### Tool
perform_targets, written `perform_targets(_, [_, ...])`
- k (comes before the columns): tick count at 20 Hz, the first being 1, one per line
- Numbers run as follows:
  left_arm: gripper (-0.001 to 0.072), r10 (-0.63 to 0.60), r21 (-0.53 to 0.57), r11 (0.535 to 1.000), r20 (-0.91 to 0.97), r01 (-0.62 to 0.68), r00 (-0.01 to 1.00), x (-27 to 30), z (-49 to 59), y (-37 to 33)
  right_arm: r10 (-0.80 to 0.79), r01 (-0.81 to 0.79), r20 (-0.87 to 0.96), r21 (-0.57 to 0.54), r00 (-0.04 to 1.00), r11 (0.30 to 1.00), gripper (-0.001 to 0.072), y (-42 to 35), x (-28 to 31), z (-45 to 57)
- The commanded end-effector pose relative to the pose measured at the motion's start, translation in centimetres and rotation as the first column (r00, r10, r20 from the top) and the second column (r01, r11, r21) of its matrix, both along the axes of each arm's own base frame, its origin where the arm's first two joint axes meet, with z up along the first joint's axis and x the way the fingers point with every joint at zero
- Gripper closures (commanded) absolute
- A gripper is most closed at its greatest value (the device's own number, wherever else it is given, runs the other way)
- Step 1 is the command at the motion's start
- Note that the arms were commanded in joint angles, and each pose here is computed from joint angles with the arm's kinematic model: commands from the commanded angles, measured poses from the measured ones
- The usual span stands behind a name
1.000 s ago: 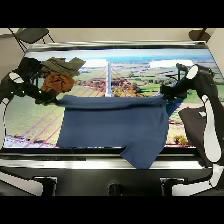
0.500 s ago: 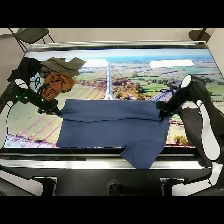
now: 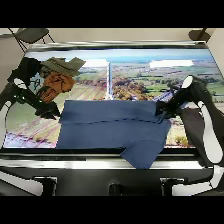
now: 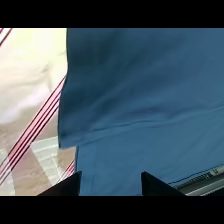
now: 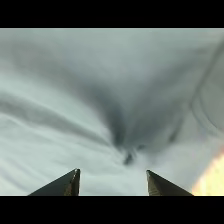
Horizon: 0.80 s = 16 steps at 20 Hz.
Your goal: Fold the shirts.
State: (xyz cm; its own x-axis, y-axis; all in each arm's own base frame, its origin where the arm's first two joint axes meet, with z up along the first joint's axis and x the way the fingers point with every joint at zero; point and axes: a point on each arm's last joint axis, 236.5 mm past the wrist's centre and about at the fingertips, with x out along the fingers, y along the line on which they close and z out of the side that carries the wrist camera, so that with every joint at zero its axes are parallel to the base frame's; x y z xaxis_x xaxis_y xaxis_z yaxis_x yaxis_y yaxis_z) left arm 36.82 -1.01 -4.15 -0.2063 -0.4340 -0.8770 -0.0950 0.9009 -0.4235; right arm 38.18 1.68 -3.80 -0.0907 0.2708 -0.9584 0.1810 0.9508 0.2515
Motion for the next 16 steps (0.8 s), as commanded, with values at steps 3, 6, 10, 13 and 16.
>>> perform_targets(3, [0.0251, 0.071, 0.076, 0.995, -0.05, -0.067, 0.996, -4.4, 0.5, 1.4, -0.077, 0.078, -0.081, 0.008, 0.994, 0.997, 0.0206, -3.8, -5.3, 2.4])
perform_targets(6, [0.0257, 0.106, 0.089, 0.991, -0.062, -0.1, 0.992, -10.5, -3.6, 0.5, -0.122, 0.123, -0.086, 0.008, 0.989, 0.992, 0.0216, -4.0, -9.5, 0.7])
perform_targets(10, [0.0257, 0.149, 0.065, 0.987, -0.06, -0.145, 0.987, -14.7, -6.3, 0.2, -0.111, 0.111, -0.039, 0.003, 0.993, 0.994, 0.0216, -3.2, -12.0, 0.0])
perform_targets(13, [0.0279, 0.194, 0.023, 0.981, -0.034, -0.193, 0.98, -13.9, -6.8, -0.9, -0.104, 0.104, -0.033, 0.003, 0.994, 0.995, 0.0216, -3.1, -12.3, 0.0])
perform_targets(16, [0.0365, 0.214, 0.006, 0.977, -0.003, -0.214, 0.977, -12.8, -6.8, -1.6, -0.092, 0.092, -0.04, 0.009, 0.995, 0.996, 0.0216, -2.9, -12.7, 0.0])
